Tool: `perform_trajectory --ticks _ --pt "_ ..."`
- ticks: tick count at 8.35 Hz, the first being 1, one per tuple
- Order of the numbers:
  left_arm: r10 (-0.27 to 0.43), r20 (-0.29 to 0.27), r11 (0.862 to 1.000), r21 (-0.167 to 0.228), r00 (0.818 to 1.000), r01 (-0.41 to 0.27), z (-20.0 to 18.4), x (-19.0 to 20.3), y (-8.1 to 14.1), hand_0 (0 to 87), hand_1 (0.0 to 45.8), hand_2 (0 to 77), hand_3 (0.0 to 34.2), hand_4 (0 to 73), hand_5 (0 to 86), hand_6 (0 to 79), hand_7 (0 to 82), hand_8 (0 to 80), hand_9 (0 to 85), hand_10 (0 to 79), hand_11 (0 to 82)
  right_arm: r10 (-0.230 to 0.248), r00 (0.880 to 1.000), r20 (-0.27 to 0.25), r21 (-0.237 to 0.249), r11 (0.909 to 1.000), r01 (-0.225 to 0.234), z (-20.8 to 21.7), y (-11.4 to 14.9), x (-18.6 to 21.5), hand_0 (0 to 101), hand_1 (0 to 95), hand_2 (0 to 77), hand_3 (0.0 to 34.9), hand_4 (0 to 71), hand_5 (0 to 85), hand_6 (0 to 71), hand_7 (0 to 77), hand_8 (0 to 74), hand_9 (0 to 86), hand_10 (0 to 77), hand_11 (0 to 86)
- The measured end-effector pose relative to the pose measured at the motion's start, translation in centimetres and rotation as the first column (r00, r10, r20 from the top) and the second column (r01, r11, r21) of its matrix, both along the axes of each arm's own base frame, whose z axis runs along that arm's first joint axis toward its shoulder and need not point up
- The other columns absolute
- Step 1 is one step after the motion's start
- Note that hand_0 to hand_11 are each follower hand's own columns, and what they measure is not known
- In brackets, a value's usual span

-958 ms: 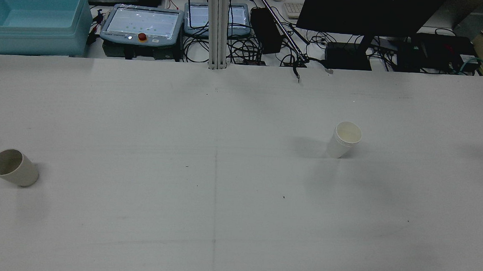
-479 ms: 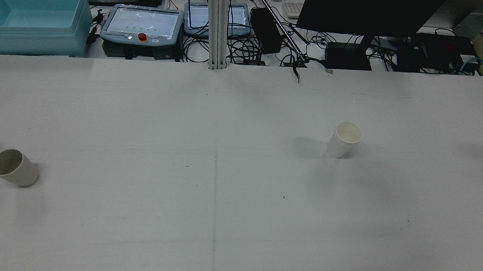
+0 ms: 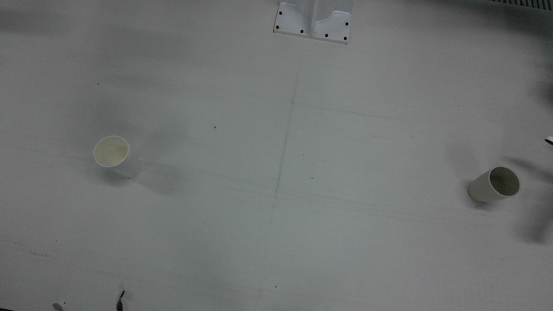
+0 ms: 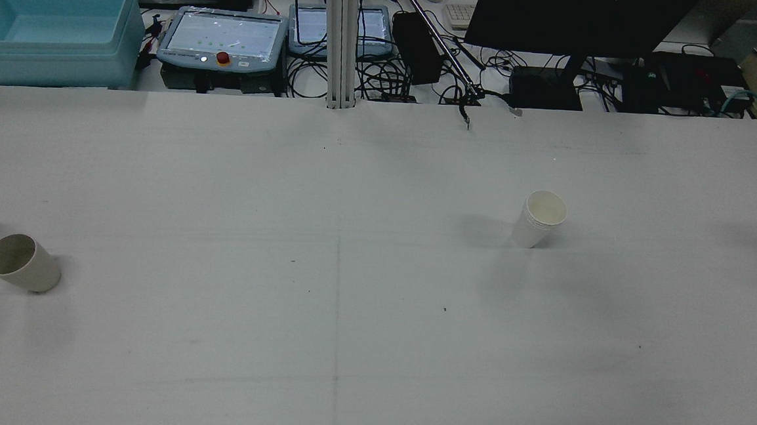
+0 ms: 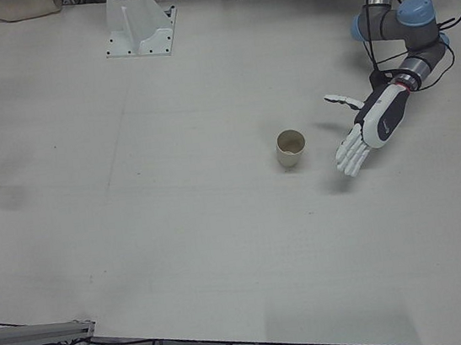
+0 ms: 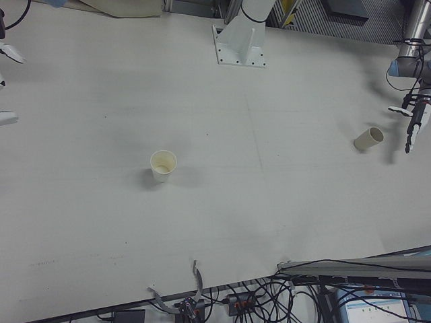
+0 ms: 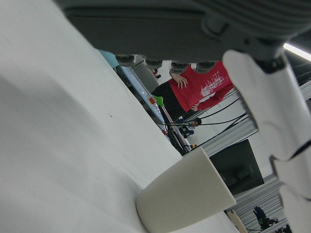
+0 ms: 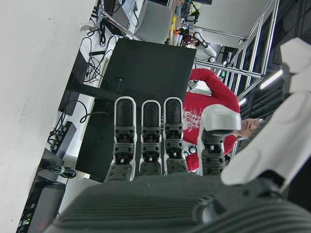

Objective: Pour water
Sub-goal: 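Close the left hand around the white paper cup nearest it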

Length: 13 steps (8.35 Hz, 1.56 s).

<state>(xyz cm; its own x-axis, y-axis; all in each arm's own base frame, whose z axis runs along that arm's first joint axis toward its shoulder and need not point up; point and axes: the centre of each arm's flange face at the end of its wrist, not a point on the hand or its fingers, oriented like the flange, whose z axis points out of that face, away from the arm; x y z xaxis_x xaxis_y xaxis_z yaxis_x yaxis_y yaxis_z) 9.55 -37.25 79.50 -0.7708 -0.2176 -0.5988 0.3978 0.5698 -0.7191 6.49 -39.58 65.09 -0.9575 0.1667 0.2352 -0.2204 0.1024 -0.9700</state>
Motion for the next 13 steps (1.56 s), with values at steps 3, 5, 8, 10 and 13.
perform_trajectory --ticks 3,5,8,10,13 --pt "-0.009 -0.103 0.999 -0.035 0.995 0.006 -0.5 6.7 1.1 42.8 10.4 12.0 5.1 3.8 0.5 0.0 1.1 0.5 1.1 0.5 0.5 0.0 1.0 0.002 0.002 1.0 0.0 -0.1 0.0 0.0 38 3.8 28.9 0.0 51.3 58.9 30.0 35.5 26.7 37.1 27.3 39.8" --pt "-0.02 -0.167 0.993 -0.116 0.986 0.001 -0.9 9.9 2.4 42.6 10.9 12.5 3.8 3.8 0.5 0.0 1.1 0.5 1.1 0.5 0.5 -0.001 1.0 0.007 0.001 1.0 0.001 -0.1 0.0 0.0 38 3.3 28.4 0.0 48.0 56.2 27.8 33.8 25.6 36.0 27.3 39.8" --pt "-0.018 -0.185 0.975 -0.221 0.983 -0.024 -2.5 10.6 2.5 42.6 10.9 13.6 4.2 3.8 0.5 0.0 1.1 0.5 1.1 0.5 0.5 -0.007 1.0 0.011 0.002 1.0 0.007 -0.1 -0.1 -0.2 37 3.3 28.4 0.0 45.8 55.1 28.9 32.7 25.6 36.0 27.3 40.4" --pt "-0.017 -0.175 0.969 -0.245 0.984 -0.027 -1.9 11.1 2.3 41.5 9.8 13.6 4.1 2.2 0.5 0.0 1.1 0.5 1.1 0.5 0.5 -0.011 1.0 0.013 0.004 0.9999 0.011 -0.2 -0.2 -0.4 37 3.3 27.3 0.0 46.4 55.1 28.9 32.7 25.6 36.0 27.3 40.4" --pt "-0.024 -0.187 0.969 -0.247 0.982 -0.023 -2.2 11.6 1.8 43.7 12.0 15.8 5.1 2.2 0.5 0.0 1.1 0.5 1.1 0.5 0.0 -0.012 1.0 0.015 0.008 0.9999 0.012 -0.4 -0.1 -0.5 38 4.9 26.2 0.0 43.6 51.8 26.2 30.5 24.0 34.4 27.3 38.2"
